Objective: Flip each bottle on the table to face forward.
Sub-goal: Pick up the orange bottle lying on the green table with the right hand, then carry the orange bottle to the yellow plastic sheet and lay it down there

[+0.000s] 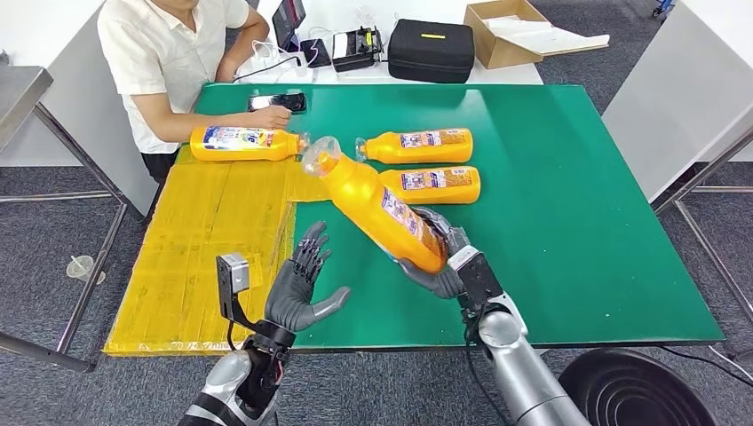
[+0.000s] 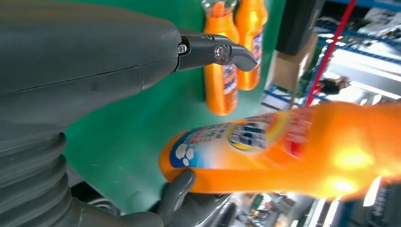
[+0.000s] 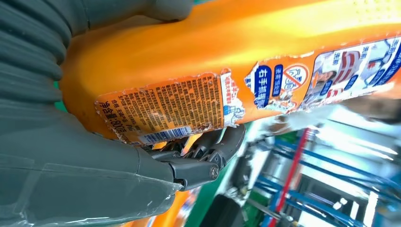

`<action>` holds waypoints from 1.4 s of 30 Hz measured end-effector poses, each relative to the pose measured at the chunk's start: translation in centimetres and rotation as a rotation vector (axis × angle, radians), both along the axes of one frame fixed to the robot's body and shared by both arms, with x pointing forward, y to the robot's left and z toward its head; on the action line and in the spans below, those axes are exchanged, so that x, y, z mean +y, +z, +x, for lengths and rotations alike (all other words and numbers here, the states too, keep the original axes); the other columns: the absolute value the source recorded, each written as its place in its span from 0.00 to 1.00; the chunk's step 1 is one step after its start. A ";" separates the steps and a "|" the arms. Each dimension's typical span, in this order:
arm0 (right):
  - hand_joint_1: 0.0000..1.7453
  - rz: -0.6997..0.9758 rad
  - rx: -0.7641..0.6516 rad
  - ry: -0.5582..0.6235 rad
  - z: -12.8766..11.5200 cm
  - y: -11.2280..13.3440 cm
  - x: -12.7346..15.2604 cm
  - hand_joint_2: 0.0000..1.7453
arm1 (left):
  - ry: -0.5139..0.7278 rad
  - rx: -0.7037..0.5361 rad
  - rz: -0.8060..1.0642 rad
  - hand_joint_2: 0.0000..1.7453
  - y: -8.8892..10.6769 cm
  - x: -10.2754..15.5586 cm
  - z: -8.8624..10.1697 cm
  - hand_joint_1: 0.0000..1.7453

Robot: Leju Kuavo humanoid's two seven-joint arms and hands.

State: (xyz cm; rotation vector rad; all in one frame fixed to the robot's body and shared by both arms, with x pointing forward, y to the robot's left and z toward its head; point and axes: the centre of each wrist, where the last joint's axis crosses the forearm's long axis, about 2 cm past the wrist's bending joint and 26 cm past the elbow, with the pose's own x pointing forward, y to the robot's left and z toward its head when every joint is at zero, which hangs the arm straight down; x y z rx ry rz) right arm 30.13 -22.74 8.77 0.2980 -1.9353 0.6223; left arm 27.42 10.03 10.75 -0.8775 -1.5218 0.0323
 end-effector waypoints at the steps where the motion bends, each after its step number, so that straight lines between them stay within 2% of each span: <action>1: 1.00 0.027 0.001 0.013 -0.2 0.1 0.9 1.00 | -0.004 0.002 -0.019 1.00 0.1 -0.1 0.0 0.00; 6: 1.00 0.062 -0.004 0.158 -1.5 -0.6 3.6 1.00 | -0.103 0.006 -0.139 1.00 0.6 -1.2 -0.6 0.00; 10: 1.00 0.108 -0.003 0.258 -2.6 -1.1 5.5 1.00 | -0.131 0.029 -0.206 1.00 1.1 -1.7 -0.6 0.00; 15: 1.00 0.106 -0.008 0.309 -3.1 -1.0 6.9 1.00 | -0.125 0.030 -0.241 1.00 1.5 -1.7 0.2 0.00; 22: 1.00 0.100 -0.010 0.349 -3.3 -0.9 8.1 1.00 | -0.032 -0.018 -0.286 1.00 2.6 -2.2 0.5 0.00; 23: 1.00 0.100 -0.011 0.353 -3.3 -0.9 8.2 1.00 | -0.028 -0.022 -0.293 1.00 2.8 -2.2 0.4 0.23; 24: 0.81 0.100 -0.012 0.355 -3.2 -0.9 8.2 1.00 | -0.024 -0.024 -0.297 1.00 2.9 -2.2 0.3 0.48; 26: 0.37 0.100 -0.010 0.360 -3.2 -0.9 8.3 1.00 | -0.012 -0.030 -0.302 1.00 3.0 -2.1 0.2 0.98; 27: 0.15 0.101 -0.008 0.362 -3.3 -0.9 8.4 1.00 | -0.004 -0.036 -0.303 1.00 3.1 -2.1 0.1 1.00; 28: 0.08 0.100 -0.005 0.365 -3.3 -1.0 8.5 1.00 | 0.005 -0.045 -0.305 1.00 3.2 -2.1 0.1 1.00; 31: 0.00 0.103 0.019 0.373 -3.7 -1.5 8.8 1.00 | 0.031 -0.081 -0.317 1.00 3.9 -2.2 0.3 1.00; 37: 0.00 0.103 0.058 0.355 -4.3 -2.5 9.1 1.00 | 0.077 -0.115 -0.324 1.00 4.8 -2.5 0.3 1.00; 41: 0.00 0.096 0.074 0.325 -4.7 -3.2 9.3 0.00 | 0.096 -0.121 -0.328 1.00 5.0 -2.3 0.2 1.00; 42: 0.00 0.091 0.076 0.313 -4.9 -3.3 9.4 0.00 | 0.101 -0.122 -0.327 1.00 5.1 -2.3 0.2 1.00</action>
